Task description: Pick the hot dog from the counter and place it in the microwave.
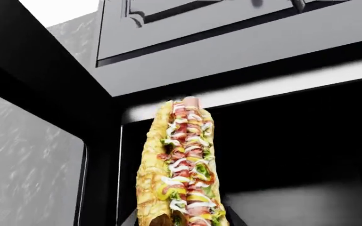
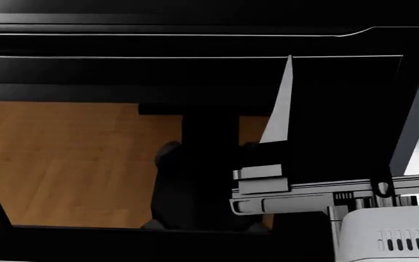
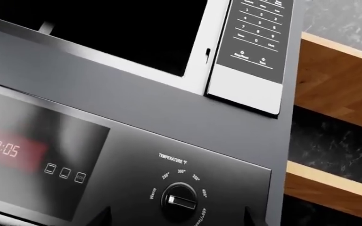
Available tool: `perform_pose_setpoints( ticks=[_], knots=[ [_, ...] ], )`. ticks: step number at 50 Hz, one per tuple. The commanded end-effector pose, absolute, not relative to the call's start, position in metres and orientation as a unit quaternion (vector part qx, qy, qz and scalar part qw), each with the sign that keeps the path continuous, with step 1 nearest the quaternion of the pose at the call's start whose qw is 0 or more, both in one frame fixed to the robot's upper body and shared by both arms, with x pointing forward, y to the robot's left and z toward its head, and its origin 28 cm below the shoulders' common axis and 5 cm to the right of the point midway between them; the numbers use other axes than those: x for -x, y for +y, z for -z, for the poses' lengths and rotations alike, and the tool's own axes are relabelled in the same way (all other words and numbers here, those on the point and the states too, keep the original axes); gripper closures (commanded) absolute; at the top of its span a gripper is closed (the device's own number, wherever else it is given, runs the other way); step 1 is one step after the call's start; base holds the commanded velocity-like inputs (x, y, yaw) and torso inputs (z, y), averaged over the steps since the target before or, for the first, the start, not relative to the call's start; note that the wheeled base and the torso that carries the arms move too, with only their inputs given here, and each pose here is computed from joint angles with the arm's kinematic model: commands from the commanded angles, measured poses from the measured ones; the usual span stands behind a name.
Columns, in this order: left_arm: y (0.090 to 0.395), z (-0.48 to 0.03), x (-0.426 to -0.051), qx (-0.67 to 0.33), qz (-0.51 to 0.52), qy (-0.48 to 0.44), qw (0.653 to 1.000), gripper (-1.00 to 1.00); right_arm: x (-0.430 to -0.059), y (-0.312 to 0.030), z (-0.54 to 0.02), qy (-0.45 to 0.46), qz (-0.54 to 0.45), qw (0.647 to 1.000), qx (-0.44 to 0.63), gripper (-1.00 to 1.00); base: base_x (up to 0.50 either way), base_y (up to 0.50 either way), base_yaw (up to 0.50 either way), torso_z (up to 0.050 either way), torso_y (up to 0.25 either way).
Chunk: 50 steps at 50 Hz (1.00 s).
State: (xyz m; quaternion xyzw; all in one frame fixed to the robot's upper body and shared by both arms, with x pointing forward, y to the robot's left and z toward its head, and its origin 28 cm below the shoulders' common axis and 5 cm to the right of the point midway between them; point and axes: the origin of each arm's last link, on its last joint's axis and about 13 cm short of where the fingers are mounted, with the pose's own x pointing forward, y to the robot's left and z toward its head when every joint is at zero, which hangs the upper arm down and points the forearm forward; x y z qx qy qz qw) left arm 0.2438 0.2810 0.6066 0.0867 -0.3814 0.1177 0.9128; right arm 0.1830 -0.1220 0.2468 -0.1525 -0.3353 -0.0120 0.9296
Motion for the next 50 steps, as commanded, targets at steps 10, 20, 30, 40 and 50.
perform_pose_setpoints(
  ticks=[10, 20, 30, 40, 50],
  knots=[
    [0.218, -0.582, -0.295, -0.105, -0.048, -0.218, 0.969, 1.00, -0.179, -0.119, -0.258, -0.355, 0.009, 0.923, 0.150, -1.00, 0.00, 0.00, 0.00, 0.000, 0.000],
    [0.222, -0.562, -0.315, -0.109, -0.077, -0.159, 0.978, 1.00, -0.178, -0.119, -0.258, -0.352, 0.008, 0.923, 0.154, -1.00, 0.00, 0.00, 0.00, 0.000, 0.000],
    [0.220, -0.564, -0.313, -0.127, -0.096, -0.161, 0.974, 1.00, -0.176, -0.120, -0.257, -0.353, 0.006, 0.922, 0.157, -1.00, 0.00, 0.00, 0.00, 0.000, 0.000],
    [0.212, -0.573, -0.306, -0.146, -0.080, -0.188, 0.968, 1.00, -0.177, -0.119, -0.256, -0.355, 0.014, 0.921, 0.156, -1.00, 0.00, 0.00, 0.00, 0.000, 0.001],
    [0.210, -0.574, -0.306, -0.156, -0.075, -0.196, 0.965, 1.00, -0.177, -0.118, -0.256, -0.354, 0.013, 0.926, 0.132, -1.00, 0.00, -0.02, 0.00, 0.000, 0.000]
  ],
)
